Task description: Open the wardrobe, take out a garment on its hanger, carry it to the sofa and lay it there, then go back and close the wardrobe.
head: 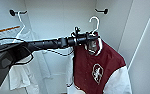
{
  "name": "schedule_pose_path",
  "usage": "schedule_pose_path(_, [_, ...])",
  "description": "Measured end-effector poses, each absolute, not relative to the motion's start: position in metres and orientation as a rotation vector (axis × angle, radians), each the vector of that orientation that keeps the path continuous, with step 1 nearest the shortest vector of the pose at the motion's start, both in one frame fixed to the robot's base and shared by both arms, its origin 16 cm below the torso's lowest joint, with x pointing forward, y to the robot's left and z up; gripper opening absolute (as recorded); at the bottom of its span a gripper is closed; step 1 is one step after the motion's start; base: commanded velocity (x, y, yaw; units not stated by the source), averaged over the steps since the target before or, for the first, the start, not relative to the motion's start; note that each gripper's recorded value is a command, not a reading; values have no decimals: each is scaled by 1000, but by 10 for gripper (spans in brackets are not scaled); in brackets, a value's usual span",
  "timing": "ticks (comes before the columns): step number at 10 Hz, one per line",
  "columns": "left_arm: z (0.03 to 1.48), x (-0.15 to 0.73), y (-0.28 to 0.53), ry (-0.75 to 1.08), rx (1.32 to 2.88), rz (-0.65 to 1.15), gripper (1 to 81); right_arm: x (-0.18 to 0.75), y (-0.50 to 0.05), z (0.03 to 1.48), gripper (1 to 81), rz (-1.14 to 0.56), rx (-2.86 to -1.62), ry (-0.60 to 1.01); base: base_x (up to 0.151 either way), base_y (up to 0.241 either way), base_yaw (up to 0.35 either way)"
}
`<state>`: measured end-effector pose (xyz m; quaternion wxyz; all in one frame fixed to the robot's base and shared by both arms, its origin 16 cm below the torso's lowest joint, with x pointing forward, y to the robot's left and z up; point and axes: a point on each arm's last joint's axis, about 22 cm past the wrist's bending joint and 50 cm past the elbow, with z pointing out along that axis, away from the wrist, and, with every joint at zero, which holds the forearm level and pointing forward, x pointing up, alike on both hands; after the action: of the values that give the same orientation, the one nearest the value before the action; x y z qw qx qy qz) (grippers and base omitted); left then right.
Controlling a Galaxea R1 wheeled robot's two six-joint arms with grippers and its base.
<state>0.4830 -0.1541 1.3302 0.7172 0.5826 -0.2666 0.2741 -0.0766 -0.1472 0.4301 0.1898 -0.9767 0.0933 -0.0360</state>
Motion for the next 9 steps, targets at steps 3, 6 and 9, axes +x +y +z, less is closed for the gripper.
schedule_pose_path(3, [1329,484,-154,-588,1295,608,10,-73,-147,430,811,-110,-2743,261,-107,0,0])
schedule_pose_path(6, [1330,477,-155,-600,1289,600,10,-74,-146,430,811,-107,-2743,261,-113,0,0])
schedule_pose_path(9, [1322,465,-167,-611,1284,566,10,-74,-145,431,811,-108,-2739,262,-114,0,0])
